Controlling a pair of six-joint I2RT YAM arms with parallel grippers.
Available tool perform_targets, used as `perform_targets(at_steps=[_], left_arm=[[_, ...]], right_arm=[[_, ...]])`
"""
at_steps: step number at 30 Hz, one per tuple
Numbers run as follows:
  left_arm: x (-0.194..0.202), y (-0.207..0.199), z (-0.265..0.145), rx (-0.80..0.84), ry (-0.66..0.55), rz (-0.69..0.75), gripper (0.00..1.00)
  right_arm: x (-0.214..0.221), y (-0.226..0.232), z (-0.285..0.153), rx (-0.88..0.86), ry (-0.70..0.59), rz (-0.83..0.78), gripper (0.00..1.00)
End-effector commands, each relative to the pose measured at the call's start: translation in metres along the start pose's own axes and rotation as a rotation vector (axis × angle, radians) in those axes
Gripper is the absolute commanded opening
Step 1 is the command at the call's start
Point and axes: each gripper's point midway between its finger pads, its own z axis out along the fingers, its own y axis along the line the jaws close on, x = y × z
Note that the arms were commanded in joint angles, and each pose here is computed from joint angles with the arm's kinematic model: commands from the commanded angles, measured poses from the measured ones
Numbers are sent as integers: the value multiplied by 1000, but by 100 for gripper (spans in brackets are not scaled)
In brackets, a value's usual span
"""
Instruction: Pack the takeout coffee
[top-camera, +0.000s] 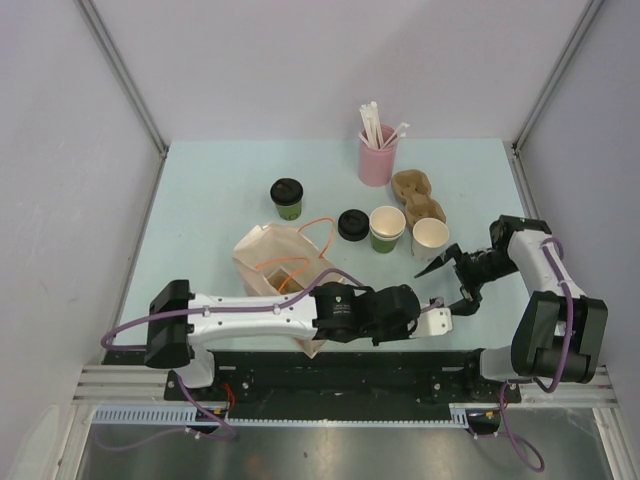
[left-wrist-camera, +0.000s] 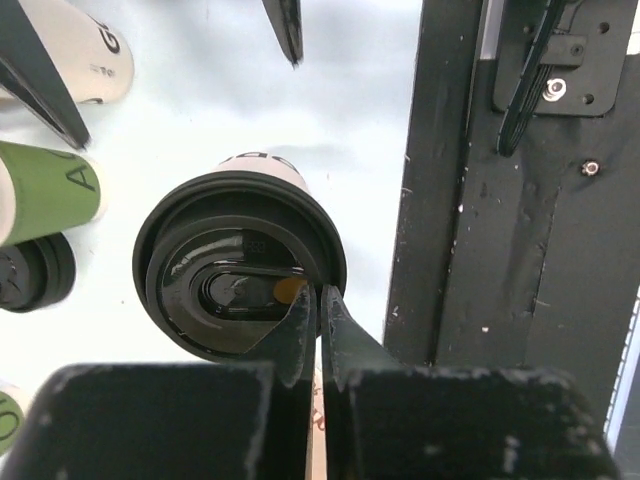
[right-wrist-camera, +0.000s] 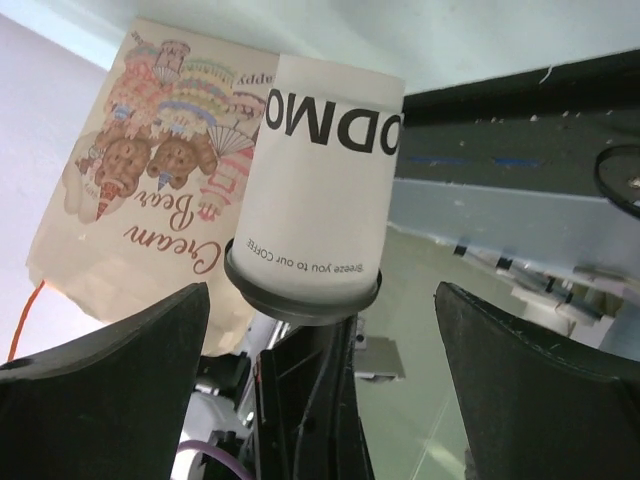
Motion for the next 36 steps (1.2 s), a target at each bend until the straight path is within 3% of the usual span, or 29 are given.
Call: perform_targets(at_steps=[1, 7, 9, 15, 21, 25, 36], left_arm=[[-12, -4, -33, 57, -36, -112, 0], [-9, -12, -35, 114, -18, -78, 0], [-11, -18, -35, 155, -8, -65, 1], [6, -11, -27, 120, 54, 9, 0], [-4, -6, -31, 116, 42, 57, 0], [-11, -3, -35, 118, 38, 82, 0], [22, -15, -3, 163, 160, 112, 1]], right_arm=[[14, -11, -21, 110, -39, 0, 100], [-14, 19, -53, 59, -264, -184, 100], [-24, 29, -74, 87, -395, -264, 100], [-31, 50, -122, 83, -679, -417, 100], [-23, 68, -150, 64, -779, -516, 100], [-20, 72, -152, 75, -760, -547, 100], [-19, 69, -150, 76, -784, -570, 100]])
